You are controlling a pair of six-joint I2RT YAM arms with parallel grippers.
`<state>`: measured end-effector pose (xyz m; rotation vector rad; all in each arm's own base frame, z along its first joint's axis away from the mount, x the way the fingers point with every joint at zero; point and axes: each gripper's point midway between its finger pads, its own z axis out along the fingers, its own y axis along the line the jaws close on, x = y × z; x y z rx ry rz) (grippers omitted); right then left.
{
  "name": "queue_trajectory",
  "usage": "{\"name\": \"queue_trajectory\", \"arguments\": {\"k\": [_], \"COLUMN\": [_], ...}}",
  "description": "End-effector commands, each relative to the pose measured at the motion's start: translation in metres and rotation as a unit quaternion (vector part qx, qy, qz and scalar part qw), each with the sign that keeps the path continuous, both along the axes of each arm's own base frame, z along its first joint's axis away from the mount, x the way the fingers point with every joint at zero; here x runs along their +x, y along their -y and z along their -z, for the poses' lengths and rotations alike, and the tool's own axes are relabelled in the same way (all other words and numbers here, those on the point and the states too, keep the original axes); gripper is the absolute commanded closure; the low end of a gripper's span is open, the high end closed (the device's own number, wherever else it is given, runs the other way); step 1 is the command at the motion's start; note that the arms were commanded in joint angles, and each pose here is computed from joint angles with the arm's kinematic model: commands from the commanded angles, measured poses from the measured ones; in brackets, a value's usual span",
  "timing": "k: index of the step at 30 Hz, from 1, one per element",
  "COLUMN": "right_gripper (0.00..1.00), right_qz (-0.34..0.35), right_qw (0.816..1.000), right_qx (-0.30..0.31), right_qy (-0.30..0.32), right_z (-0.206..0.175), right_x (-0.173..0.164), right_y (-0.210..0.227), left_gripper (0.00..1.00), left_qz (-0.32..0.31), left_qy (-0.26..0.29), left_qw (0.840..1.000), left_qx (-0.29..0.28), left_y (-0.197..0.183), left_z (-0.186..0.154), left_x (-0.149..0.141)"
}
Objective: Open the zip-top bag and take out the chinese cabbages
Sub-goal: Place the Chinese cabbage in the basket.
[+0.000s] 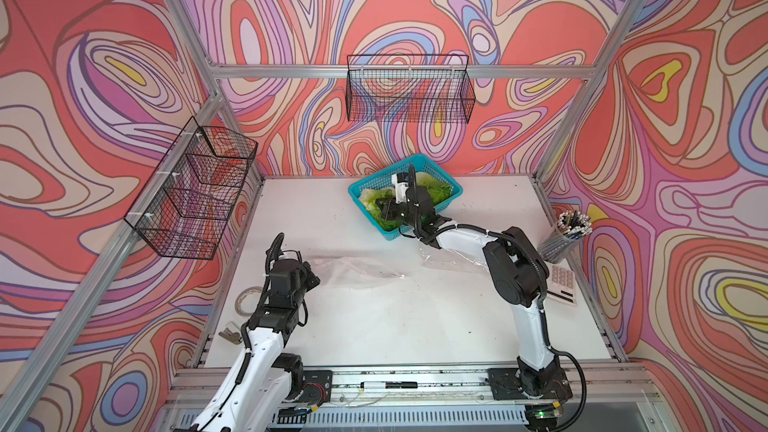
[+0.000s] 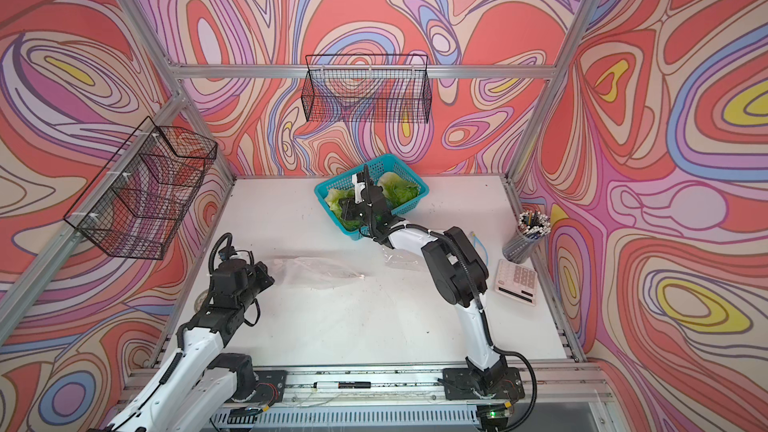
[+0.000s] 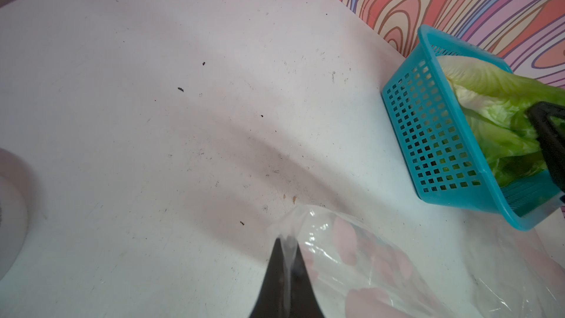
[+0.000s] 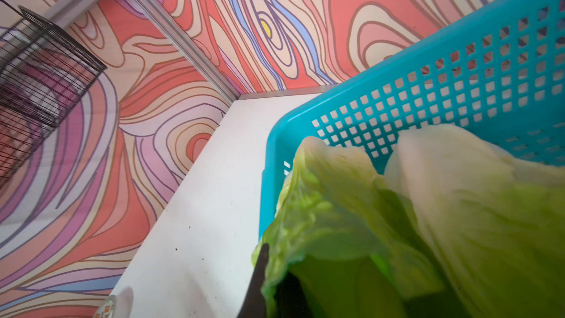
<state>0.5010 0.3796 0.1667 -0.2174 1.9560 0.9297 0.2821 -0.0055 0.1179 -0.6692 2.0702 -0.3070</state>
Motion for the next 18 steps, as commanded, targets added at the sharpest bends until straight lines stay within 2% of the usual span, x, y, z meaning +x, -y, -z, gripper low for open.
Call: {"name": "queue_trajectory", "arguments": {"k": [1,6,9,15,18], "right_gripper": [1.00,1.00,1.00,1.00,1.00], "right_qz": [0.020,0.023,0.023,0.011,0.008], "right_qw": [0.996,0.988,0.986,0.985,0.990], "right_qx": [-0.088,-0.153,-0.167,-0.171,-0.141], "right_qy": [-0.021,-0.013,-0.004,-0.005,0.009], "right_z": [0.044,0.059,0.055,0.059,0.039], "right_x": [0.006,0.008,0.008,0.004,-0.001], "right_y": [0.014,0.024,0.027,0.026,0.024], "left_gripper": [1.00,1.00,1.00,1.00,1.00], "left_qz": [0.002,0.005,0.007,0.008,0.011], "left_qy": [0.009,0.011,0.010,0.023,0.033], "left_qw": [1.000,1.000,1.000,0.999,0.999], "left_qx": [0.009,0.017,0.022,0.023,0.025], "left_y": [-0.001,-0.001,-0.002,-0.002,-0.001], "left_z": [0.000,-0.003,-0.004,-0.008,-0.013], "left_x": [0.000,0.002,0.001,0.003,0.004]}}
